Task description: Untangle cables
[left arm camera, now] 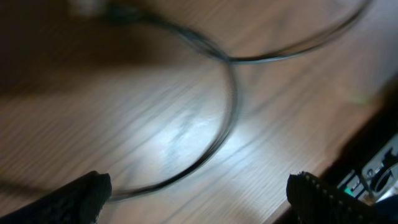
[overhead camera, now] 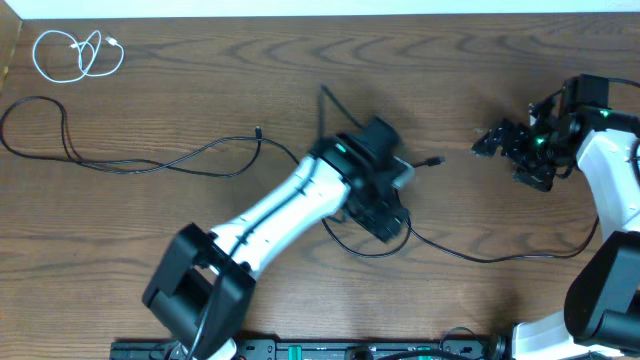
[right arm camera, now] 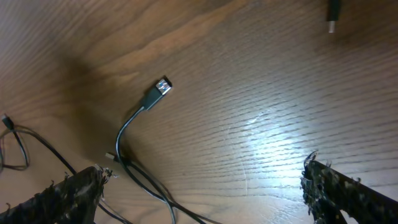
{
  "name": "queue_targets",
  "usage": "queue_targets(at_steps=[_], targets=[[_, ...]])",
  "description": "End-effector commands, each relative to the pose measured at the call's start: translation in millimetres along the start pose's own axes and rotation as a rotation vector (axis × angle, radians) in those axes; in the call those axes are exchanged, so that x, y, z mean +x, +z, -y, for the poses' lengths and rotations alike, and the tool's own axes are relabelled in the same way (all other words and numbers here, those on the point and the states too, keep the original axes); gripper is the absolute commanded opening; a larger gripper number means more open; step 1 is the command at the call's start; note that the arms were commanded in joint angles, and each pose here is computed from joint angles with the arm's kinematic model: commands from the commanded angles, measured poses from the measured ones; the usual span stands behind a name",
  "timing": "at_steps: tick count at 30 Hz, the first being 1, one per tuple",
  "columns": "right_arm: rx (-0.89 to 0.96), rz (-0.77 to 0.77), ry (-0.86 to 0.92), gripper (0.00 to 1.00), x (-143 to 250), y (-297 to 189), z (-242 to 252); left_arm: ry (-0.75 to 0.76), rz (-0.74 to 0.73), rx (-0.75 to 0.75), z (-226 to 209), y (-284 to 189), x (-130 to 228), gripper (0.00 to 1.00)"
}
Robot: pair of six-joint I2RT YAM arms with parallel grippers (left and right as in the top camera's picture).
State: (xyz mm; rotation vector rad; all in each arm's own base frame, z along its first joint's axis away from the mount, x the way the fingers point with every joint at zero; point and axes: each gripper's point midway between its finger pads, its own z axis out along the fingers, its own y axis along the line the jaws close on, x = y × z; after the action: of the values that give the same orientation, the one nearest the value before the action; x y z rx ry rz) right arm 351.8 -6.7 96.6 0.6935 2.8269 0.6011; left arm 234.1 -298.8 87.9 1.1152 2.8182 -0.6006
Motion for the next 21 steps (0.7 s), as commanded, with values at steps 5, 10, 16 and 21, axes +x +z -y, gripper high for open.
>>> queue_targets(at_steps=[5,10,16,21], targets=[[-0.027,-0.001,0.009,0.99,0,-3,-4,0.261,0.025,-0.298,19,24,-2,0.96],[-0.026,-0.001,0.009,0.99,0,-3,-4,0.328,-0.01,-0.346,31,41,6,0.96],[-0.025,-0.006,0.011,0.99,1,-3,-4,0.325,-0.101,-0.357,23,75,18,0.83],[-0.023,-0.011,0.009,0.99,2,-3,-3,0.326,-0.098,-0.357,21,83,16,0.81]])
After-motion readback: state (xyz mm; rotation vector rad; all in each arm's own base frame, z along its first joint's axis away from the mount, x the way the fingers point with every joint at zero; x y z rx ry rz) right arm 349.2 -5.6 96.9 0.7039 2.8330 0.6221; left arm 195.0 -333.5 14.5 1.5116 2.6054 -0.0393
